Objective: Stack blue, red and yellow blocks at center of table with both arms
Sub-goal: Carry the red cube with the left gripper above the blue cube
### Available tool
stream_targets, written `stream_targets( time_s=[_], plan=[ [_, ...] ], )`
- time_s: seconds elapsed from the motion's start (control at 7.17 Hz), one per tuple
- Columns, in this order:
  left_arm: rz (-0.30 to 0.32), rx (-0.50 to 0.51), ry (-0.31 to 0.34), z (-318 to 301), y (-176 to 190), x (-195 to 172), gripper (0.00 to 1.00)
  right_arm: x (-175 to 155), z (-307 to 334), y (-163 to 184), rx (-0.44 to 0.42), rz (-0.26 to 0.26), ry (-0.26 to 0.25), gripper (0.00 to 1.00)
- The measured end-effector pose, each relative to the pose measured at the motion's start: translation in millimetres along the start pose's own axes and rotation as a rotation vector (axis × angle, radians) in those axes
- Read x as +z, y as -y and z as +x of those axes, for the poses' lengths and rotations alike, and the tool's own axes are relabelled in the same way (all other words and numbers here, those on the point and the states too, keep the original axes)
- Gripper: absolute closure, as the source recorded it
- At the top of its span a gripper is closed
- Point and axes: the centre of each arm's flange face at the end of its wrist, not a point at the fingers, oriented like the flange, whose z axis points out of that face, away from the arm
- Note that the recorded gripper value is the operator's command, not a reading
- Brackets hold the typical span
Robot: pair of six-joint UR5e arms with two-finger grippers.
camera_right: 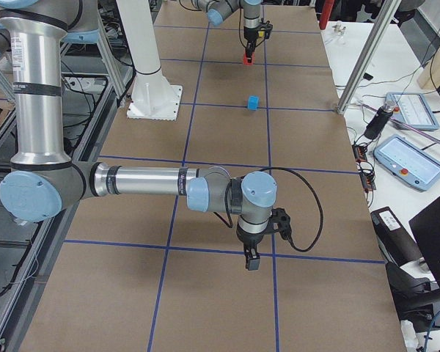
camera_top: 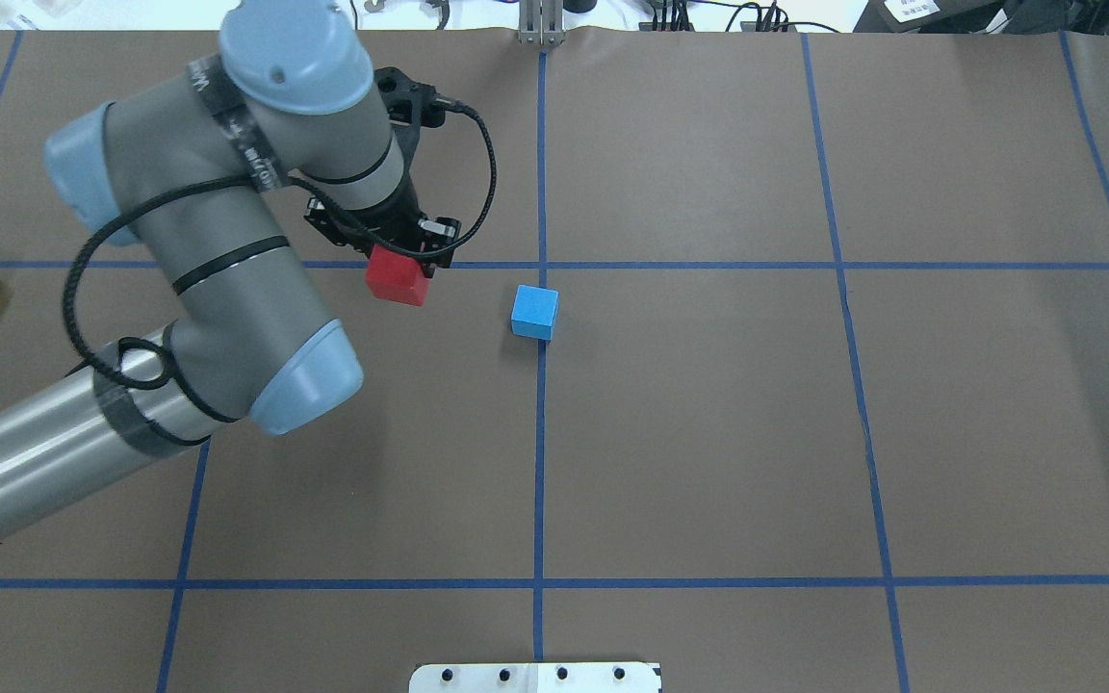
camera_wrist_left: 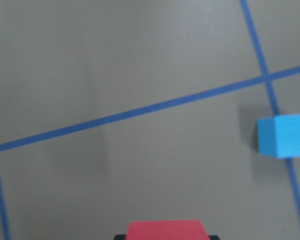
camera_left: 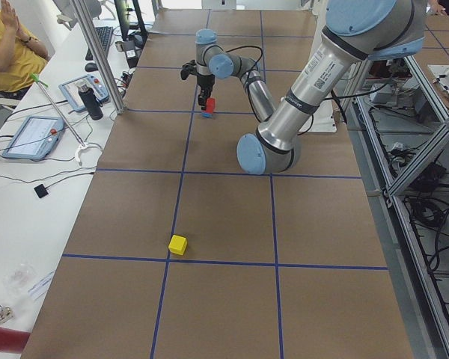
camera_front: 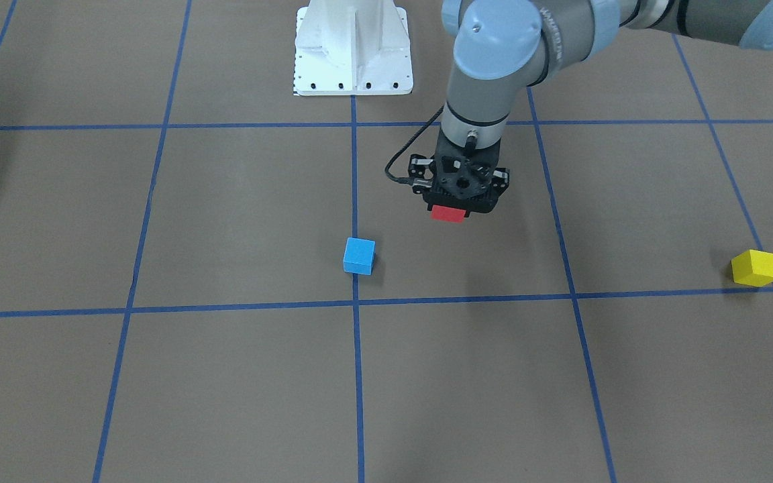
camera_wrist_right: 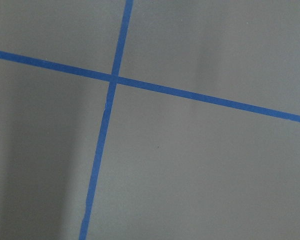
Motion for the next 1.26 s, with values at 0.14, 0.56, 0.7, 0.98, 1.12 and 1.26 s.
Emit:
stream_targets(
  time_s=[0.14, 0.56, 0.7, 0.98, 1.12, 1.26],
  plan=[
    [-0.014, -0.016, 0.002, 33.0, 19.5, 6.5, 1.00, -0.3, -0.3, 0.3, 0.000, 0.001, 0.001, 0.00],
    [-0.032, -0.015, -0.014, 98.2, 42.5, 51.1, 1.00, -0.9, -0.6, 0.9, -0.001, 0.002, 0.001, 0.00],
    [-0.023, 0.000, -0.005, 107.2, 40.0, 71.0, 1.00, -1.4, -1.1, 1.4, -0.003, 0.003, 0.001, 0.00],
    [-0.020, 0.020, 0.004, 118.9, 30.1, 90.7, 1.00, -2.7, -2.2, 2.2, -0.004, 0.006, 0.003, 0.00],
    [-0.022, 0.026, 0.005, 121.2, 27.4, 93.7, 1.00, -2.7, -2.2, 2.2, -0.004, 0.007, 0.004, 0.00],
    [-0.022, 0.029, 0.004, 121.9, 26.5, 94.4, 1.00, -2.8, -2.2, 2.3, -0.004, 0.007, 0.005, 0.00]
  ],
)
